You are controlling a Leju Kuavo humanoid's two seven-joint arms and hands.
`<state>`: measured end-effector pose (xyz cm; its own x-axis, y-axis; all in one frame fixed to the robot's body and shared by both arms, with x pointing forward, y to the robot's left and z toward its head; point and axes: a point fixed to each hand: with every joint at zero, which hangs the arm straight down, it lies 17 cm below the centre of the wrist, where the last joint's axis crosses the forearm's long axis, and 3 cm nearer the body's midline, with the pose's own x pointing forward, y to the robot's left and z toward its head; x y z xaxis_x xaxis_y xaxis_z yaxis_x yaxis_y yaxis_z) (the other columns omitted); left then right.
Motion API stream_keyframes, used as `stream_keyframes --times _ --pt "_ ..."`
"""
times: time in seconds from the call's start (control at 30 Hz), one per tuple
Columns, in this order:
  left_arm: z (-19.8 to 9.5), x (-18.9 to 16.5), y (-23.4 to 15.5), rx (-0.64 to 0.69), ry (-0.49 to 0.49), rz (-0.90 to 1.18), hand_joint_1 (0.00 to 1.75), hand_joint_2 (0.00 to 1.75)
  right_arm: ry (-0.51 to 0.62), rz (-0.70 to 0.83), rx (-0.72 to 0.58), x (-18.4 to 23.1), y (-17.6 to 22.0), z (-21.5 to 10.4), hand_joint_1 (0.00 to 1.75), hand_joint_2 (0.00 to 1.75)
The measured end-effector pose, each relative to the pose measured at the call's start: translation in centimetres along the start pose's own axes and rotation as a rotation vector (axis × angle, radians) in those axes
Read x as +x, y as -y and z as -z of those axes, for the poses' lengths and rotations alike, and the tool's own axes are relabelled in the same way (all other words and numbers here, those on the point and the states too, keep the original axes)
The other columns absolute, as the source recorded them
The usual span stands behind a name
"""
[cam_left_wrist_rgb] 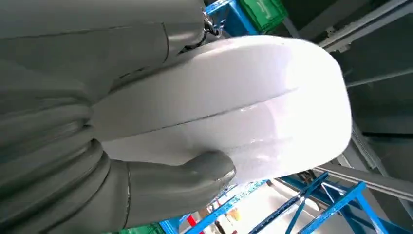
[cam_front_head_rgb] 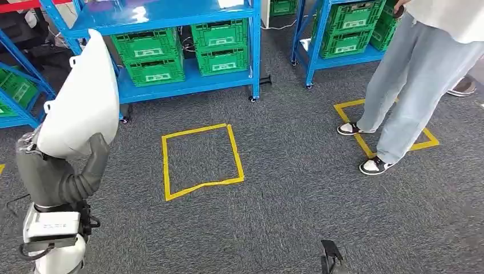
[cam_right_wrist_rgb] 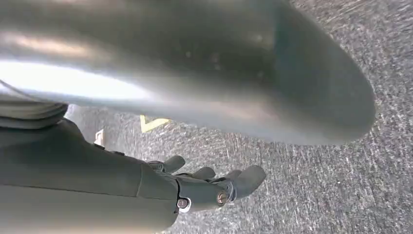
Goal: Take the parts from the cabinet and place them on the table.
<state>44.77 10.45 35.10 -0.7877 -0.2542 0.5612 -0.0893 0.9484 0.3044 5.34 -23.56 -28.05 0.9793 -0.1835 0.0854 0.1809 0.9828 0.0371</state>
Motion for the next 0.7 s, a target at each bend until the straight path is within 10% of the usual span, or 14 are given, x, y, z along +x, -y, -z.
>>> stream_keyframes --times 0.7 --pt "-0.33 -0.3 0.93 -0.009 -0.012 0.016 1.75 1.75 0.006 -0.013 0.017 -0.39 -0.63 -0.07 0.0 0.0"
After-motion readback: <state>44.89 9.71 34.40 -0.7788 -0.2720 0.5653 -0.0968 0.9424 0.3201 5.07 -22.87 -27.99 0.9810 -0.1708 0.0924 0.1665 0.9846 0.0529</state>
